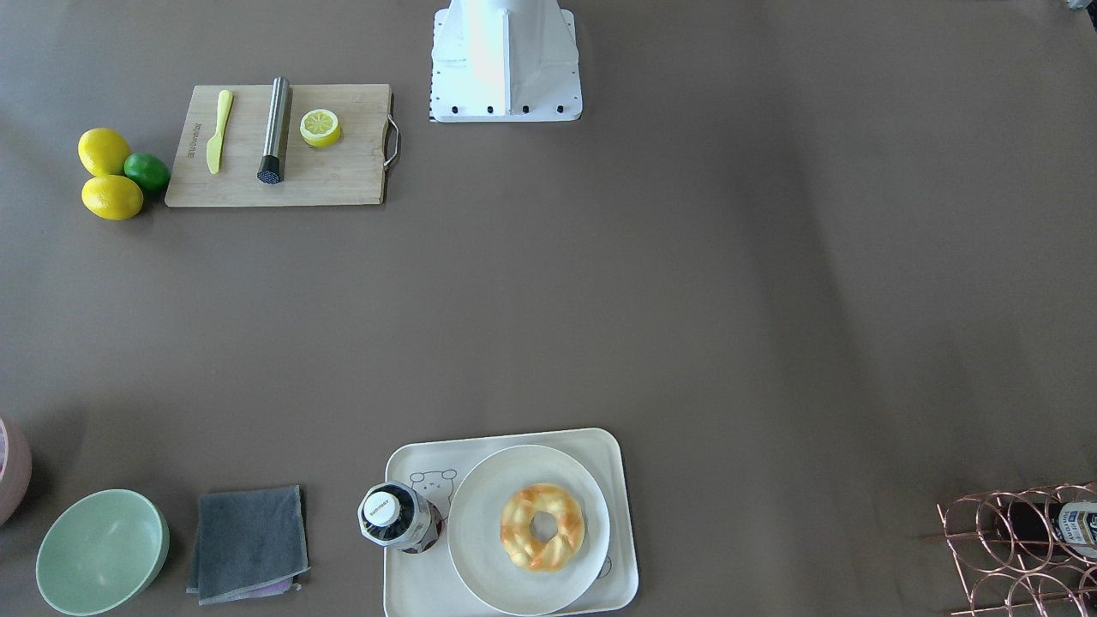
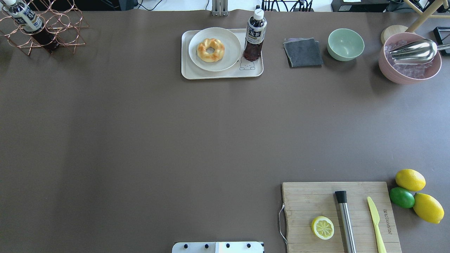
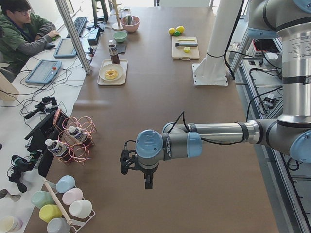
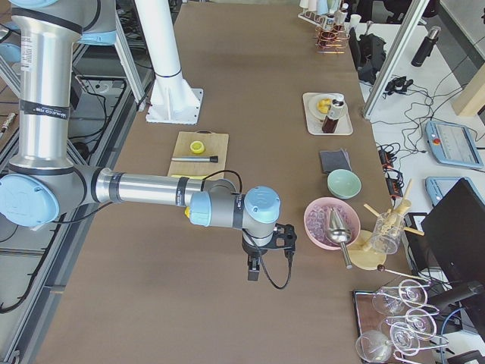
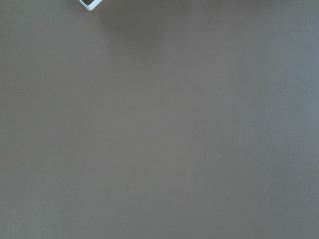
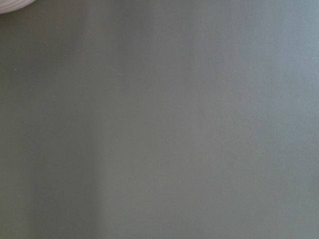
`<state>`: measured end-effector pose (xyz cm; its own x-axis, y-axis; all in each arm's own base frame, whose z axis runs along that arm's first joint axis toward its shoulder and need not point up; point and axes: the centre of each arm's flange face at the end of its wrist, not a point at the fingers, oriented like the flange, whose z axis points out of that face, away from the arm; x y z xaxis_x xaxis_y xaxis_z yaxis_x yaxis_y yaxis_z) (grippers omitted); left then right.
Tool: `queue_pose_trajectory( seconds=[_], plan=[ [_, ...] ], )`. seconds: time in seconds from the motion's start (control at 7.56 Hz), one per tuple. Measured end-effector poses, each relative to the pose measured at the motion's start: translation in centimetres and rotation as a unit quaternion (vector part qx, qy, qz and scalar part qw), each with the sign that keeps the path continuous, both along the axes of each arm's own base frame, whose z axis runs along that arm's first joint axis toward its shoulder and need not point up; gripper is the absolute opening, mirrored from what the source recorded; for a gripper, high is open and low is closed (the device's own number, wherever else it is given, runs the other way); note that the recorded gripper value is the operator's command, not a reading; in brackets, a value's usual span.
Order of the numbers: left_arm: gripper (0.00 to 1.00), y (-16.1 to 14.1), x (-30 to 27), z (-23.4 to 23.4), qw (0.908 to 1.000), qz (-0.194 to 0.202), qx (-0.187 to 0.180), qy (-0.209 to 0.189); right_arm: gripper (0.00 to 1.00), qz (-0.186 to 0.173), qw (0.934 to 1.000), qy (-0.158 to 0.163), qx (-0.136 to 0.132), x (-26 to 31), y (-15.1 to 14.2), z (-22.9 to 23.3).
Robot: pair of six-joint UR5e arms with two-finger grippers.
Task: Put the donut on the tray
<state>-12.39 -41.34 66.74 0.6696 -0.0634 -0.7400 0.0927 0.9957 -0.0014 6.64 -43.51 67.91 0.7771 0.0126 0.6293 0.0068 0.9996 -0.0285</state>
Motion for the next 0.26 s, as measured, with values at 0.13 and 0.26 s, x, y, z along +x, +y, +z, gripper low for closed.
queue_pose_trajectory(
  seconds=[0.13, 0.26],
  plan=[
    [0.99, 0.02, 0.00, 0.01, 1.0000, 0.000, 0.000, 0.000, 1.00, 0.000, 1.0000, 0.000, 0.001, 0.00, -0.01, -0.06],
    [0.99, 0.02, 0.00, 0.02, 1.0000, 0.000, 0.000, 0.000, 1.00, 0.000, 1.0000, 0.000, 0.001, 0.00, -0.01, -0.09]
  ],
)
